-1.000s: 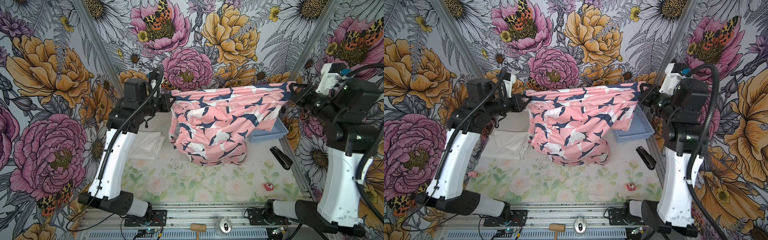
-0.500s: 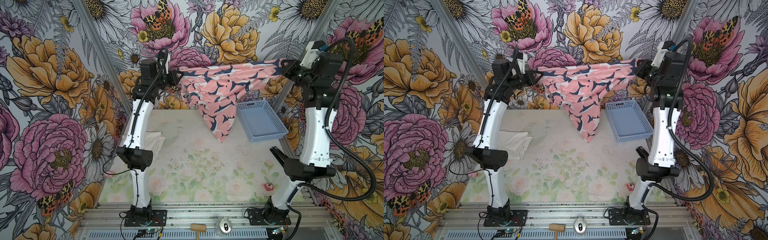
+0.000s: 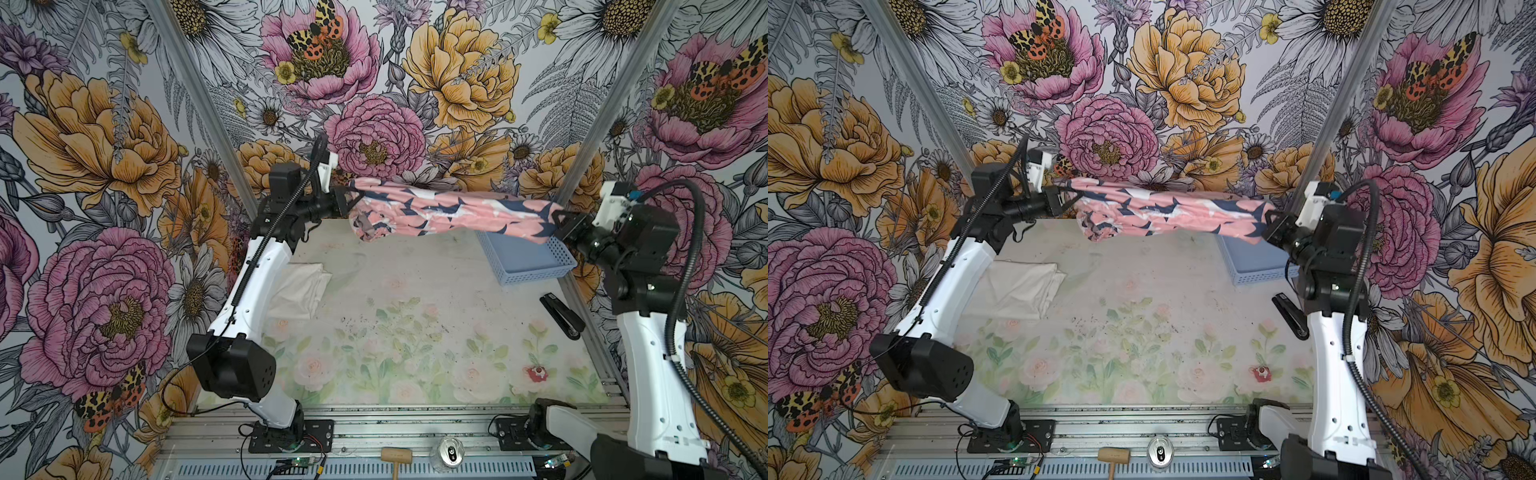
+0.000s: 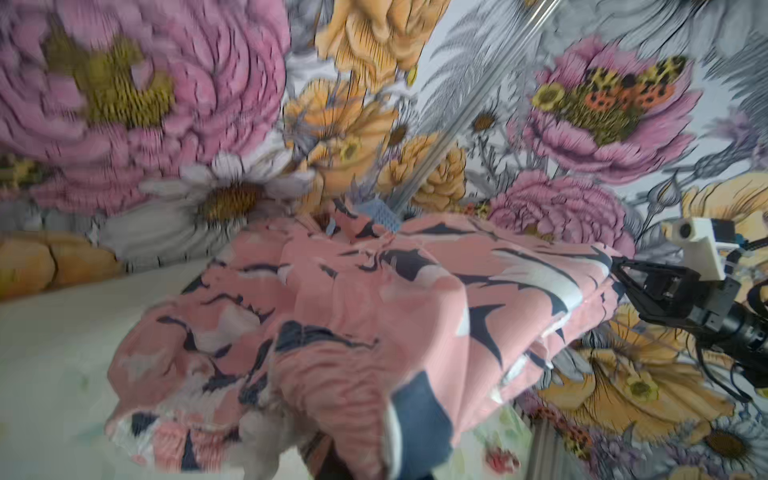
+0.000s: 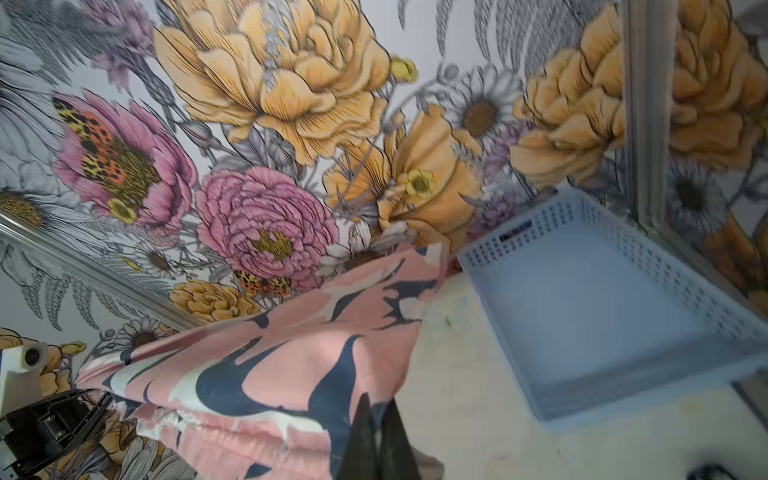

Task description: Fold and stack the mixed laundry pile

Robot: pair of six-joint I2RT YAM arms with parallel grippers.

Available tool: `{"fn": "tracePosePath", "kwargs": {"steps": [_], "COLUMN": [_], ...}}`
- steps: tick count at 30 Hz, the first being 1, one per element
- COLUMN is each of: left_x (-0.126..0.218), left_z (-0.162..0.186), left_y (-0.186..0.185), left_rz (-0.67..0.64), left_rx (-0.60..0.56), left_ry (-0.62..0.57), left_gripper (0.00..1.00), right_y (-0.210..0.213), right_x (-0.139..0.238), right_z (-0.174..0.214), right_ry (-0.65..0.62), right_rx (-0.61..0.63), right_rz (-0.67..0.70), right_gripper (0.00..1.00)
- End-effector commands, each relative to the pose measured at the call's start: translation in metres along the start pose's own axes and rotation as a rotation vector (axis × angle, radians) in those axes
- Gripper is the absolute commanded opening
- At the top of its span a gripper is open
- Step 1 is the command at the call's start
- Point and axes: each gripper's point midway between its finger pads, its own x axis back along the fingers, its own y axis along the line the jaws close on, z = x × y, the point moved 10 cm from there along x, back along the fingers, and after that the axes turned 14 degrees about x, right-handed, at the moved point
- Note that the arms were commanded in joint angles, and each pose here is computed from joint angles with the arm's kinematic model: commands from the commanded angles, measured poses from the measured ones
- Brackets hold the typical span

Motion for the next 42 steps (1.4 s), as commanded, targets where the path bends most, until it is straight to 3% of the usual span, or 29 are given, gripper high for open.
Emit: {"fn": "tracePosePath", "kwargs": {"steps": [1,4,7,16,20,21,22,23,26,32,36,42], "left_x": [-0.005,0.001,0.007,0.047,0.064,0.067,0.068,0.069,0.073,0.086,0.060,-0.012], "left_z": [0.070,0.132,0.175,0.234,0.243,0.243,0.243,0.243,0.231,0.190,0.178,0.156], "left_y": [0.044,0.074,0.087,0.094,0.084,0.084,0.083,0.083,0.073,0.045,0.076,0.136], "left_rz": [-0.072,-0.176,-0.250,-0.508,-0.609,-0.639,-0.639,-0.643,-0.626,-0.571,-0.610,-0.657], "left_rx": [0.033,0.113,0.189,0.378,0.389,0.408,0.421,0.431,0.427,0.336,0.408,0.476], "left_ry": [0.101,0.183,0.236,0.250,0.198,0.185,0.179,0.177,0.126,-0.069,-0.054,0.058], "left_gripper": [0.00,0.00,0.00,0.00,0.00,0.05,0.27,0.39,0.58,0.61,0.62,0.60], "right_y": [-0.016,-0.027,-0.029,-0.016,-0.007,-0.003,0.000,0.003,0.016,0.036,0.048,0.052], "right_x": [0.001,0.006,0.013,0.031,0.052,0.057,0.058,0.055,0.021,-0.102,-0.187,-0.290], "right_z": [0.074,0.148,0.193,0.244,0.226,0.214,0.203,0.194,0.166,0.138,0.133,0.149], "right_ry": [0.104,0.240,0.343,0.635,0.650,0.631,0.615,0.607,0.618,0.687,0.689,0.734], "right_rx": [-0.156,-0.311,-0.396,-0.394,-0.309,-0.286,-0.253,-0.228,-0.137,0.053,0.206,0.234], "right_rz": [0.010,0.019,0.057,0.123,0.145,0.150,0.152,0.151,0.123,0.063,0.043,-0.016], "right_gripper": [0.00,0.00,0.00,0.00,0.25,0.29,0.33,0.36,0.41,0.48,0.55,0.58]}}
